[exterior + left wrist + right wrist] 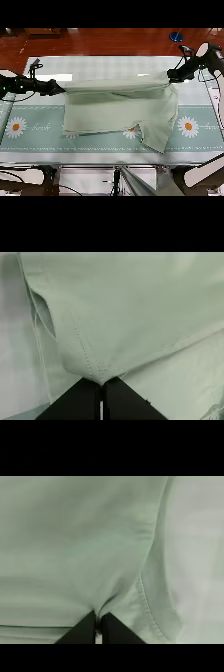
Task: Fold the shirts.
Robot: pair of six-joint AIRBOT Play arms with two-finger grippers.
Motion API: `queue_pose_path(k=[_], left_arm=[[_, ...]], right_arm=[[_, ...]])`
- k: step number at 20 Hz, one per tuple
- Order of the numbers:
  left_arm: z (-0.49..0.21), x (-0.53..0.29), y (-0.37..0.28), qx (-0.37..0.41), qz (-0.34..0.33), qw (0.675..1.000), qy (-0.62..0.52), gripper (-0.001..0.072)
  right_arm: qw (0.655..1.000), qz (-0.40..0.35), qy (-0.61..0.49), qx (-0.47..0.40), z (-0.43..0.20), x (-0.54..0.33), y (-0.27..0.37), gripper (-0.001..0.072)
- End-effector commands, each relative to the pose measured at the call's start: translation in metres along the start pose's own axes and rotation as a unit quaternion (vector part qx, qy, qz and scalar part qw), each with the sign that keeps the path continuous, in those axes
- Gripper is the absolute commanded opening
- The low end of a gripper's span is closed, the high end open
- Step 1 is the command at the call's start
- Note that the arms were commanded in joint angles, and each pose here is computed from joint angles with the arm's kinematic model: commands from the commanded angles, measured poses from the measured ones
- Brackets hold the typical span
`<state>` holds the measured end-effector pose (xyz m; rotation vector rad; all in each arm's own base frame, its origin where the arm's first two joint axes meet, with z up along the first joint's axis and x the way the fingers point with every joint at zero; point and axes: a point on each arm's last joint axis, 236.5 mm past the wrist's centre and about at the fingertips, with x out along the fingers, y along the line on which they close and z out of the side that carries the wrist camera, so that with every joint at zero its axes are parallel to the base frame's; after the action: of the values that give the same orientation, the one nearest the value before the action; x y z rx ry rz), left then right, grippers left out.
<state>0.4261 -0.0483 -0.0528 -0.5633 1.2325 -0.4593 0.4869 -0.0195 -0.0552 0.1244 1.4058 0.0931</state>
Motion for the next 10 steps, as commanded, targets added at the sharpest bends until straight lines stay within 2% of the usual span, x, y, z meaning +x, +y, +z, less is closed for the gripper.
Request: queue_pose_path(k=[1,4,5,6,7,9,10], left_arm=[[-0.02,0.02,0.009,-0.008,0.017,0.999,0.041,0.0021],[-0.02,0.039,0.004,0.002,0.02,0.999,0.043,0.003],[-0.016,0.039,0.002,0.007,0.018,0.999,0.038,0.0094],[-0.009,0.033,0.0,0.013,0.018,0.999,0.032,0.0218],[-0.002,0.022,-0.003,0.017,0.013,0.999,0.027,0.0279],[0.009,-0.014,-0.004,0.029,0.004,0.999,0.027,0.028],[0.006,-0.036,0.004,0.033,0.014,0.999,0.037,0.0279]], right_arm=[[0.999,0.024,0.034,0.023,-0.024,0.022,0.008,0.0025],[0.998,0.041,0.028,0.028,-0.023,0.023,0.016,0.0033],[0.998,0.047,0.012,0.03,-0.016,0.017,0.02,0.0116],[0.999,0.045,-0.002,0.023,-0.011,0.008,0.02,0.0244],[0.999,0.044,-0.016,-0.001,-0.008,-0.004,0.022,0.0347],[0.999,0.007,-0.016,-0.048,-0.016,-0.033,0.01,0.0451],[0.997,-0.038,0.002,-0.061,-0.028,-0.047,-0.009,0.0453]])
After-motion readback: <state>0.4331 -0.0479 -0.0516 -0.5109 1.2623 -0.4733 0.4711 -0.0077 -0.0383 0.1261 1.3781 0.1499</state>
